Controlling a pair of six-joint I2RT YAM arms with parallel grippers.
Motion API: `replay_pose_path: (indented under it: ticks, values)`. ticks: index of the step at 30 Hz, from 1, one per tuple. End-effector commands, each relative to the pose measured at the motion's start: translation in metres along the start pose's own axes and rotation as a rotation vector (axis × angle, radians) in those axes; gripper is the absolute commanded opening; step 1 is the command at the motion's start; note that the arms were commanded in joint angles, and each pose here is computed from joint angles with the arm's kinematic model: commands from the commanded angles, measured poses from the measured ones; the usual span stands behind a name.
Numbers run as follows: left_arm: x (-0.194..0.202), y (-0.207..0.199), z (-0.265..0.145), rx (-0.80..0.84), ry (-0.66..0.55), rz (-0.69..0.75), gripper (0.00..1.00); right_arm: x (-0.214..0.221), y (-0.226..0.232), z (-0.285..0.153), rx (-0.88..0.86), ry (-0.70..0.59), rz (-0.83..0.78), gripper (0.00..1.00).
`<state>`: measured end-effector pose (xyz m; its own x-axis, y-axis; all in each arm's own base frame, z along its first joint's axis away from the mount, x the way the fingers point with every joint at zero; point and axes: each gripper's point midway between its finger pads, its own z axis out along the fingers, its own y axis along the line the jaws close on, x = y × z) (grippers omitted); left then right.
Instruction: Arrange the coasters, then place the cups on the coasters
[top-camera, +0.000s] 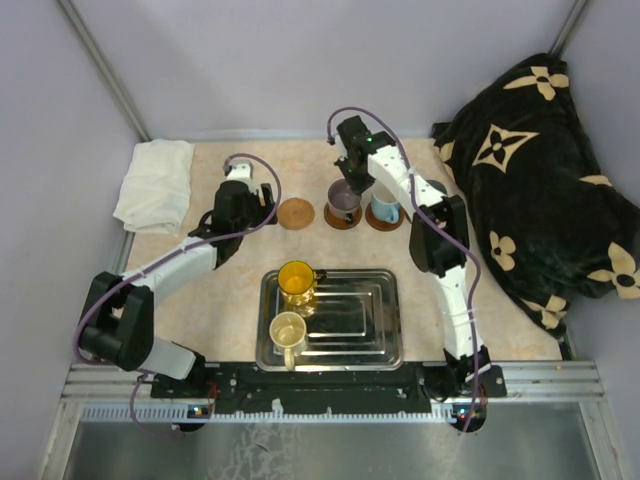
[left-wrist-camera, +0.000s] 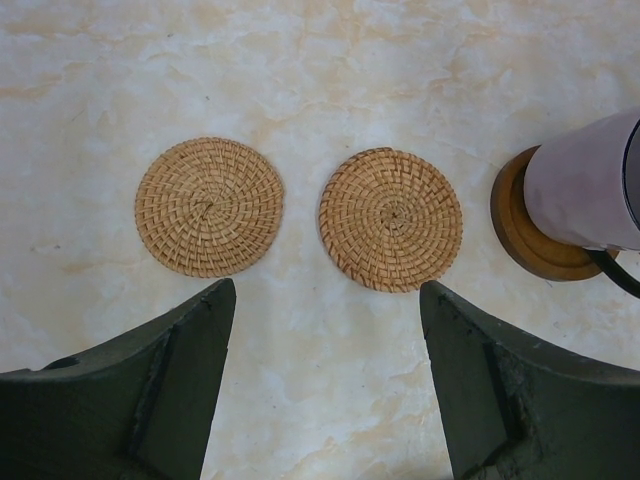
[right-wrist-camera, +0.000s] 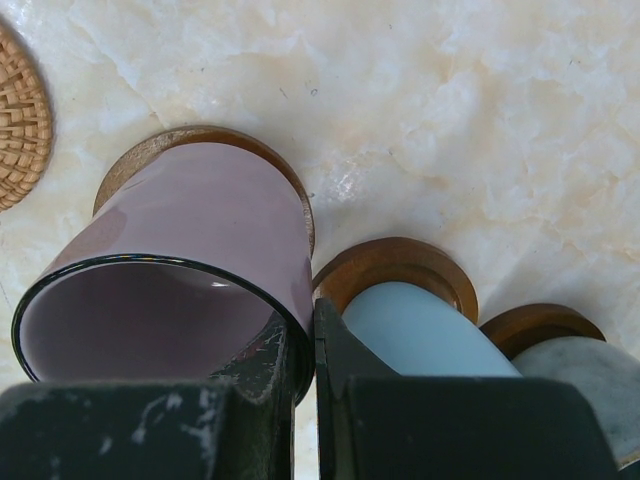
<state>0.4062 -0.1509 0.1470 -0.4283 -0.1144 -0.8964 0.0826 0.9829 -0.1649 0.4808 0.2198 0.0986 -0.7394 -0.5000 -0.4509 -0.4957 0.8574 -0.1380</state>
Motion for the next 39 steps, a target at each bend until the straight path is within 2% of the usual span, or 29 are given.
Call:
replay_pose_path:
  ticks: [1, 13, 19, 39]
  values:
    - [-0.017, -0.009, 0.003, 0.026, -0.036, 0.002, 0.81, 0.024, -0.001, -0.020, 0.005, 0.080, -0.010, 0.00]
    - [-0.016, -0.009, 0.002, 0.032, -0.036, -0.005, 0.81, 0.031, 0.001, -0.030, 0.006, 0.086, -0.004, 0.00]
    - [-0.015, -0.011, 0.003, 0.037, -0.036, -0.009, 0.81, 0.030, 0.002, -0.020, 0.005, 0.083, 0.004, 0.00]
    - [-0.012, -0.011, 0.006, 0.036, -0.025, -0.013, 0.81, -0.006, 0.002, 0.008, 0.045, -0.022, 0.011, 0.00]
